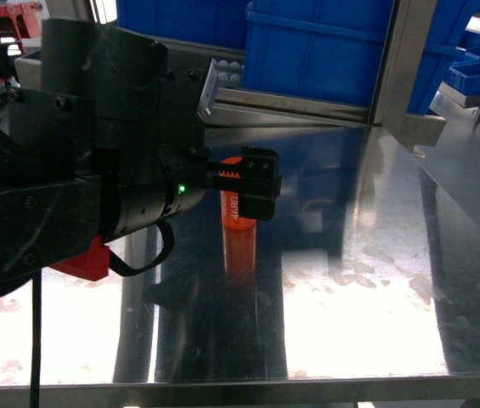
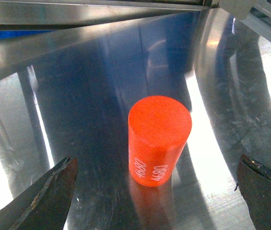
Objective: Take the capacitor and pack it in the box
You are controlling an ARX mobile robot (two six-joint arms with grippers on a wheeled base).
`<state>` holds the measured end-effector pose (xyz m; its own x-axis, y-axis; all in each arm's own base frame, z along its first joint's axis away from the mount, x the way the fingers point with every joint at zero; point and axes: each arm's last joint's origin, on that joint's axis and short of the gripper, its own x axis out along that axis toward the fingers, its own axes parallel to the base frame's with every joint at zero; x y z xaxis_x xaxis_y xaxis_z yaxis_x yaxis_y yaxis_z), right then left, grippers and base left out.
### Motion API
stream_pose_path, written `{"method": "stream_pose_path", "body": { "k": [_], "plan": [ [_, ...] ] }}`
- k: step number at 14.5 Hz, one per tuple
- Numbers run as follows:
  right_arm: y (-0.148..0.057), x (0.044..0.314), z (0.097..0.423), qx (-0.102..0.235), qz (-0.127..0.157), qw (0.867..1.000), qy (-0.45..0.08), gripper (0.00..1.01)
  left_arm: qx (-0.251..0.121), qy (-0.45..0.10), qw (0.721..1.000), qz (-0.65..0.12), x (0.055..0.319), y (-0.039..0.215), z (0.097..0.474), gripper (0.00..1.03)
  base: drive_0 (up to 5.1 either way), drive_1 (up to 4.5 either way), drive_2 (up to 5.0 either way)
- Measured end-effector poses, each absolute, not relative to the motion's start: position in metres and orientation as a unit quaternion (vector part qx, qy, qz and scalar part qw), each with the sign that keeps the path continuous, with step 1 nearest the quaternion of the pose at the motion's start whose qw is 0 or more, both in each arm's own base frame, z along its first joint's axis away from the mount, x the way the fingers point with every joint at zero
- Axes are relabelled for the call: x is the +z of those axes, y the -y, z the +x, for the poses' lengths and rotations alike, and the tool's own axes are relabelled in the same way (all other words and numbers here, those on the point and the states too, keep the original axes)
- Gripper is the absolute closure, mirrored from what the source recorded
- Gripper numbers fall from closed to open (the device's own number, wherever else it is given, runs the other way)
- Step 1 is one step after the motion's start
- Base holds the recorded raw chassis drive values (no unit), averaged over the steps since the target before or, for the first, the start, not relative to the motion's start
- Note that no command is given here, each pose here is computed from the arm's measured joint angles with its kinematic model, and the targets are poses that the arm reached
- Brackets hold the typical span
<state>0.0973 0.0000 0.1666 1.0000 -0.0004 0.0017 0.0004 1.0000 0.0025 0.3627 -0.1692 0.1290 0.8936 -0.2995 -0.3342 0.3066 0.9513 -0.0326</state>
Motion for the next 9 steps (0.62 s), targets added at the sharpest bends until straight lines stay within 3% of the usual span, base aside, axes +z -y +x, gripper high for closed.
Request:
{"method": "stream_pose_path", "body": {
  "k": [4,9],
  "plan": [
    [0.000,0.167,0.097,0.000,0.001,1.000,0.000,0.03,-0.127,-0.185,0.974,0.017,0.096,0.183,0.392,0.05,0.0,0.00,0.0],
    [0.000,0.167,0.097,0.000,0.001,1.000,0.000,0.03,-0.128,-0.195,0.972,0.011,0.073,0.198,0.425,0.05,0.0,0.00,0.0]
  ]
}}
